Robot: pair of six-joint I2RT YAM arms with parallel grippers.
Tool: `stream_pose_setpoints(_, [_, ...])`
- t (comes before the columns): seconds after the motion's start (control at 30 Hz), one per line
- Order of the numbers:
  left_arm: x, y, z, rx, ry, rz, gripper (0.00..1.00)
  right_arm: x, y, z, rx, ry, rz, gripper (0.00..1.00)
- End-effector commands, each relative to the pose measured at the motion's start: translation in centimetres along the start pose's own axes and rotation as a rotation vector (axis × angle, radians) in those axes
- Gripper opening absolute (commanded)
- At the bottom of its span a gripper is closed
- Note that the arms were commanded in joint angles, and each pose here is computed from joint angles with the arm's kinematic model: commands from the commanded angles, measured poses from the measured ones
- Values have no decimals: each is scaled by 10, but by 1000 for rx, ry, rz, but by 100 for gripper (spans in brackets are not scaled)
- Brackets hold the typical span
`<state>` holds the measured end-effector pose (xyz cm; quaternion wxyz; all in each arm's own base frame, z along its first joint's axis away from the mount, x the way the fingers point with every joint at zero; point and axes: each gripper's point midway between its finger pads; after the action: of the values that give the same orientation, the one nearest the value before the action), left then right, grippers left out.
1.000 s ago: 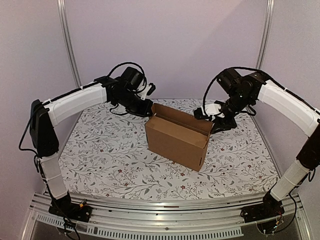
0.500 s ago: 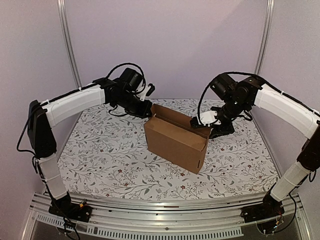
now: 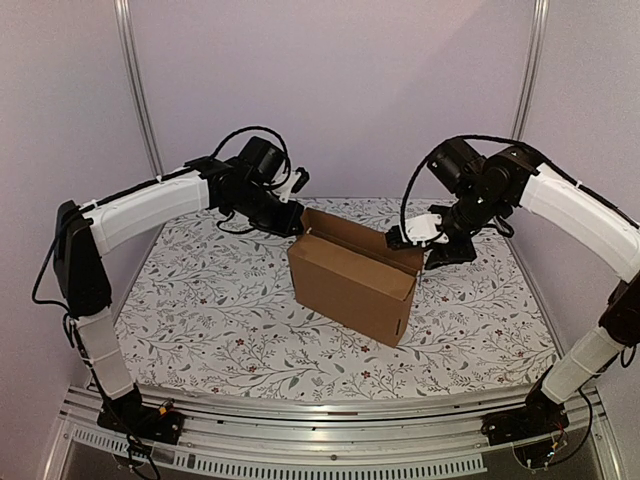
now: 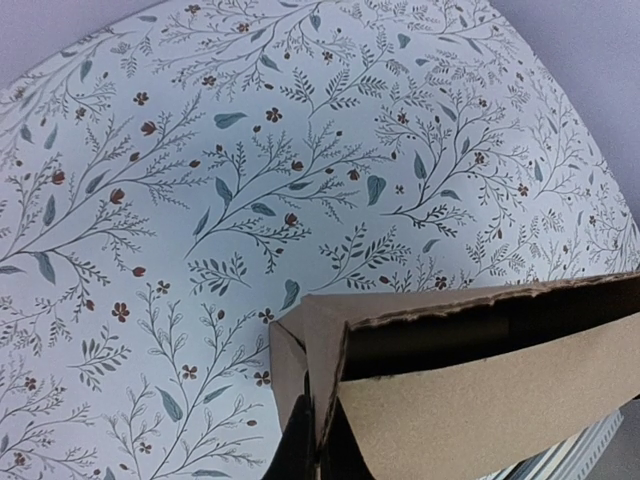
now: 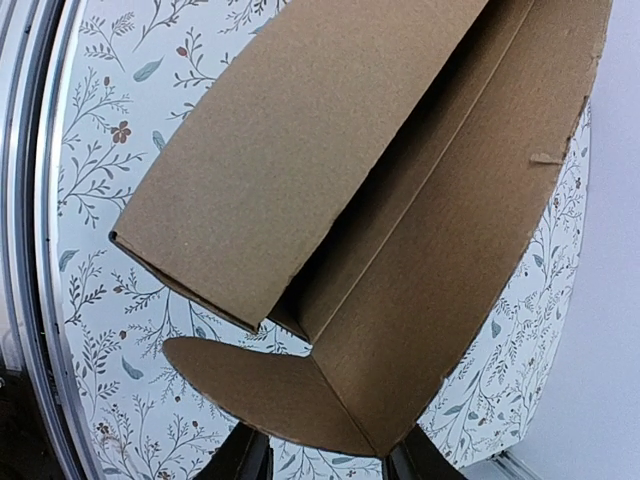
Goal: Fold the paper box
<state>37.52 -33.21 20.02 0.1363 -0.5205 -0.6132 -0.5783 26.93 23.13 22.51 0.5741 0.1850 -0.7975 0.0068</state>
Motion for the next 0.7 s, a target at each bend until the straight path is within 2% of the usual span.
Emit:
stream_pose_setpoints(0.0, [-8,-37,7,13,36,121,0,24,6,4,-16,-17,-35,37])
stream_pose_setpoints(0.43, [-7,-35,6,10,35,111,0,19,25,3,-96,11,-107,32])
stream_pose_setpoints(0.67, [-9,-34,5,9,29,111,0,14,25,-3,-143,-3,-94,27])
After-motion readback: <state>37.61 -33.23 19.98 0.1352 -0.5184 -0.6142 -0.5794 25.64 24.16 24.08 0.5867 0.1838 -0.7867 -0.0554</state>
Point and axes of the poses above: each gripper's point midway between its finger pads, its own x axis back along the fingers, its own z axis along the line the jaws close on, y = z × x, and after that the axes turned 8 degrees about x, right-handed
